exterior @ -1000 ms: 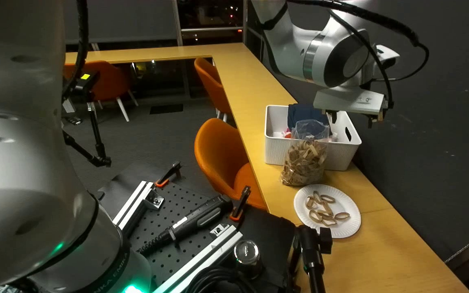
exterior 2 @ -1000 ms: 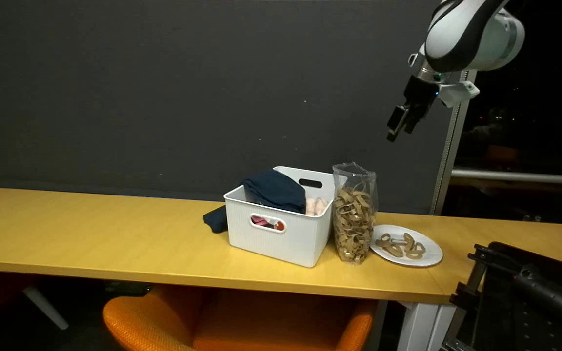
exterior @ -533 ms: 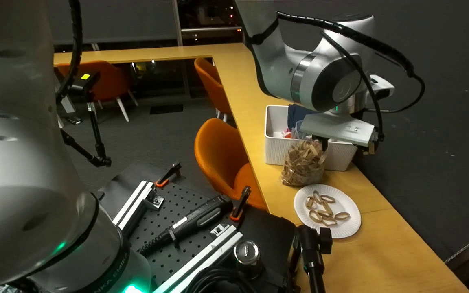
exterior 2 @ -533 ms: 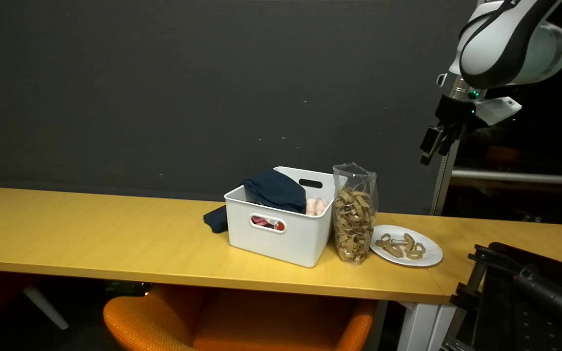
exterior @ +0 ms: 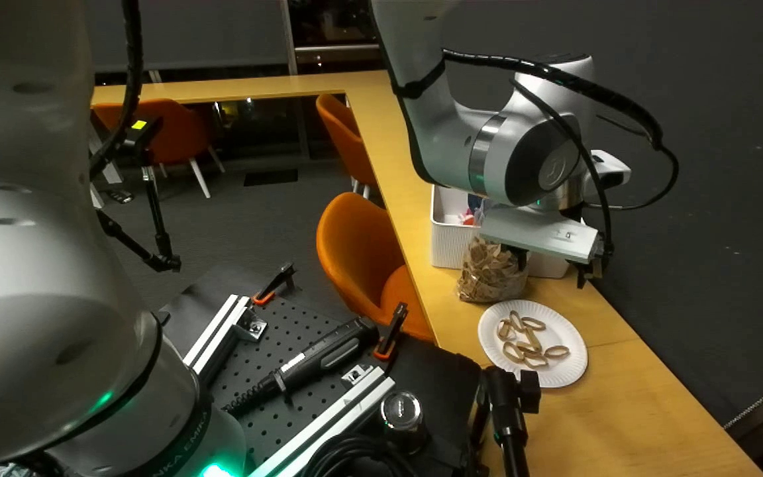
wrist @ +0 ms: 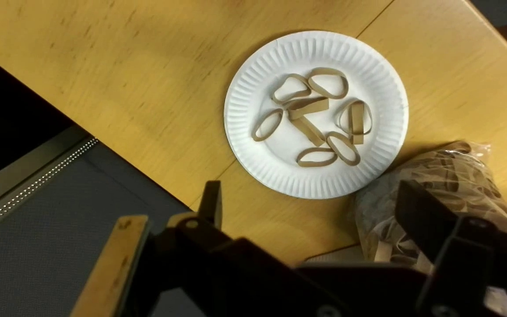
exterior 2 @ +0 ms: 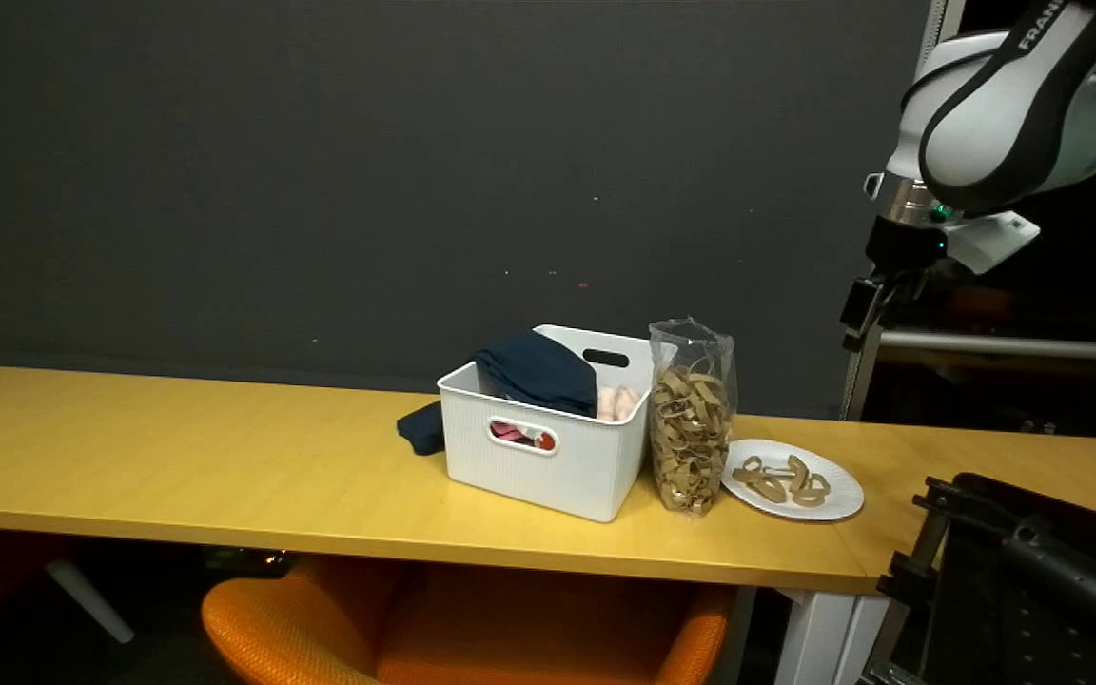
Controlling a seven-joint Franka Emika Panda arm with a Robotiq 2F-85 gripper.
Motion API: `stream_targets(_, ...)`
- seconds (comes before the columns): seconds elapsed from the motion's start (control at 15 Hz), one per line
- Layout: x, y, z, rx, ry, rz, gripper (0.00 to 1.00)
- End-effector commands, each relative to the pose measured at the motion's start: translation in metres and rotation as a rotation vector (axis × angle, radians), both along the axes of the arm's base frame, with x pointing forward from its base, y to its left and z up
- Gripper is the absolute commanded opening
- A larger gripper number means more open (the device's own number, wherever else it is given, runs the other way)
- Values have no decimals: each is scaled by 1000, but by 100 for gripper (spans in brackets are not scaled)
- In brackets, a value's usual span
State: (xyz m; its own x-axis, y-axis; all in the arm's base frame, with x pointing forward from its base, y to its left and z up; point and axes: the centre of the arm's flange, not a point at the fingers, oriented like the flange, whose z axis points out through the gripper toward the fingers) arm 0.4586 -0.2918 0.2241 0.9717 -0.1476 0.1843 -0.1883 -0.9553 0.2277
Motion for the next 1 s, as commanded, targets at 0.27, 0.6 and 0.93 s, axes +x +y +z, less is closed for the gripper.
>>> stream_targets(0.27, 27, -14, -81, -14, 20, 42, 100)
stream_targets(0.6, 62, -22, -121, 2, 49, 82, 100)
stream_targets(0.93, 85, -22, -169, 22, 71, 122, 100)
